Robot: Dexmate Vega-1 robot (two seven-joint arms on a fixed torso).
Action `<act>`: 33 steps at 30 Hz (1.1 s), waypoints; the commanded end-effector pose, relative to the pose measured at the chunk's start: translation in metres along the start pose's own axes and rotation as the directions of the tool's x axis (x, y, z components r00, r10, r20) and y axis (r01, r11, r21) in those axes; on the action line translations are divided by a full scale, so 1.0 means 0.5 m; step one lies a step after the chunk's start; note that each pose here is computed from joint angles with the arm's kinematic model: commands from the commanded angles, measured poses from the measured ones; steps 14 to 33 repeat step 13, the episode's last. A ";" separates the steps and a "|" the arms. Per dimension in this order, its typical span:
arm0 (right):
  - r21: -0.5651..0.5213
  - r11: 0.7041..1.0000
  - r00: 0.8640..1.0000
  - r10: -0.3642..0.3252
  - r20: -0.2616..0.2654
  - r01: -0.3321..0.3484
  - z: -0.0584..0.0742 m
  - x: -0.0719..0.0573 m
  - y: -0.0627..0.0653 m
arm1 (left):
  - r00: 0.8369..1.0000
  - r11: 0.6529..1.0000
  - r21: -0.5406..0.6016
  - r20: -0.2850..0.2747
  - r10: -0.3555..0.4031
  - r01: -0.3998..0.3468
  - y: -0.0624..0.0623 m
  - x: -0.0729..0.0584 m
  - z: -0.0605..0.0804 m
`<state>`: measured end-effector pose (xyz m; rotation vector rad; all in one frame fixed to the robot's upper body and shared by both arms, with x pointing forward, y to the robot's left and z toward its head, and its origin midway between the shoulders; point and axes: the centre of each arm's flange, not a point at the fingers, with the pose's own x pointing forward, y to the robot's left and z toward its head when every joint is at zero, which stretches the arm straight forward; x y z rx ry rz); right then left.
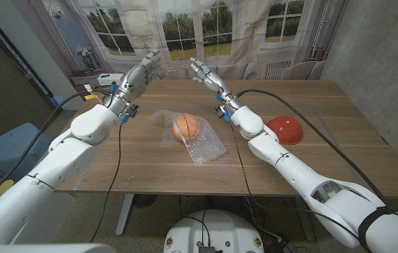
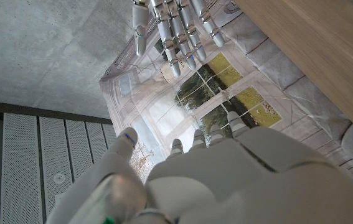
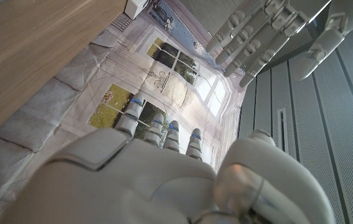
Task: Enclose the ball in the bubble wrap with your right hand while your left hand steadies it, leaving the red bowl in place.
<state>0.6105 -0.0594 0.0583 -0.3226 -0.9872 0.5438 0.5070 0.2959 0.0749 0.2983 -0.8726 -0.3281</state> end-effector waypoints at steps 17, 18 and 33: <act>0.109 0.977 0.983 -0.183 -0.013 0.183 -0.043 0.000 -0.159 | 0.995 0.992 -0.110 -0.076 0.057 -0.065 0.010 -0.038 -0.078; 0.109 0.977 0.983 -0.183 -0.013 0.183 -0.043 0.000 -0.159 | 0.995 0.992 -0.110 -0.076 0.057 -0.065 0.010 -0.038 -0.078; 0.109 0.977 0.983 -0.183 -0.013 0.183 -0.043 0.000 -0.159 | 0.995 0.992 -0.110 -0.076 0.057 -0.065 0.010 -0.038 -0.078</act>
